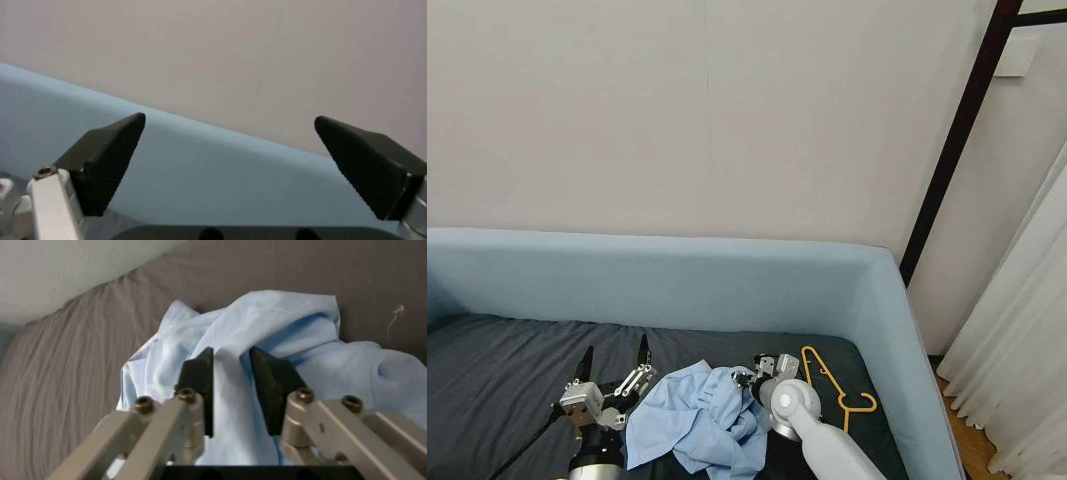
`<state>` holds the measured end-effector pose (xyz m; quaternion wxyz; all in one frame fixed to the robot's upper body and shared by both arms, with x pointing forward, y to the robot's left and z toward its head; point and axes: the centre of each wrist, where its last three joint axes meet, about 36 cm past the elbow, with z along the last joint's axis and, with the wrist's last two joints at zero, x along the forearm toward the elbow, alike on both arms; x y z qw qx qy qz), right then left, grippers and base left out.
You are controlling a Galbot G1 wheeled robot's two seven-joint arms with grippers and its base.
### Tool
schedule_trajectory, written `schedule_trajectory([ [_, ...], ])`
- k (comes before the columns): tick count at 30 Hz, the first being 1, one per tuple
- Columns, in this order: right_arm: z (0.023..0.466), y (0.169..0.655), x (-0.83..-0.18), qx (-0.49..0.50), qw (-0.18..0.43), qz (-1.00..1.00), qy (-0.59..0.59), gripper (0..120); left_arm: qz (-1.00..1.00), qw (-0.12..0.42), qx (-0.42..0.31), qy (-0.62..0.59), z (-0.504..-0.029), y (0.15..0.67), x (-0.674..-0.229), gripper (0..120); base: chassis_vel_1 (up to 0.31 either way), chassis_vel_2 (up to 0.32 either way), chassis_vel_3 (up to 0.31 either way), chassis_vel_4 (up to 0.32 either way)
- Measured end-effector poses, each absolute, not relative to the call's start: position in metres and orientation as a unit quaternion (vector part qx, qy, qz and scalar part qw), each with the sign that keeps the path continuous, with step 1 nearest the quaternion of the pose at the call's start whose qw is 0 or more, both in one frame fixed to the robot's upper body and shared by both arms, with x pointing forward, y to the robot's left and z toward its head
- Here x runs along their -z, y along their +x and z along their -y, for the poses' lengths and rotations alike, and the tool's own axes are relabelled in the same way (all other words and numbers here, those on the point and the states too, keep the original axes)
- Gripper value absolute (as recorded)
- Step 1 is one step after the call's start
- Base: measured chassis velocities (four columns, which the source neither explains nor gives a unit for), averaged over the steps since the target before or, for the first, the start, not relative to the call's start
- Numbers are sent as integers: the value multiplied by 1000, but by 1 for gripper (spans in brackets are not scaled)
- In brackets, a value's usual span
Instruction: Pick up the clothes from the sofa and hang them on the clothes hanger.
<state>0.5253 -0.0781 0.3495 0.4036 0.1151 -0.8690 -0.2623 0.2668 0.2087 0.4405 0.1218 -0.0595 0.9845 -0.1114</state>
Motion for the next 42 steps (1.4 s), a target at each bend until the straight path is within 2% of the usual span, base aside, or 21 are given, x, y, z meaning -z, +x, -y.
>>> schedule_trajectory([
  [2, 81, 522, -348, 259, 390, 875, 122, 9, -985, 121, 110, -60, -208, 266, -441, 100, 0, 0, 0, 0],
  [3, 81, 522, -348, 259, 390, 875, 122, 9, -985, 121, 110, -60, -208, 266, -441, 100, 0, 0, 0, 0],
  [6, 86, 515, -347, 263, 341, 891, 141, 0, -985, 122, 107, -62, -209, 263, -441, 100, 0, 0, 0, 0],
  [15, 102, 505, -366, 292, 243, 904, 194, 0, -984, 124, 107, -75, -210, 260, -440, 100, 0, 0, 0, 0],
  [20, 117, 518, -400, 326, 107, 901, 264, 0, -983, 123, 105, -85, -214, 258, -439, 100, 0, 0, 0, 0],
  [21, 117, 518, -400, 326, 107, 901, 264, 0, -983, 123, 105, -85, -214, 258, -439, 100, 0, 0, 0, 0],
  [24, 131, 535, -446, 334, 40, 895, 292, 0, -982, 123, 107, -90, -217, 257, -440, 100, 0, 0, 0, 0],
  [28, 139, 545, -477, 340, 9, 890, 304, 0, -982, 124, 108, -94, -219, 257, -441, 100, 0, 0, 0, 0],
  [34, 151, 564, -568, 357, -76, 866, 342, 0, -981, 127, 111, -98, -218, 257, -443, 100, 0, 0, 0, 0],
  [42, 148, 562, -637, 341, -133, 850, 379, 0, -980, 130, 113, -98, -218, 257, -445, 100, 0, 0, 0, 0],
])
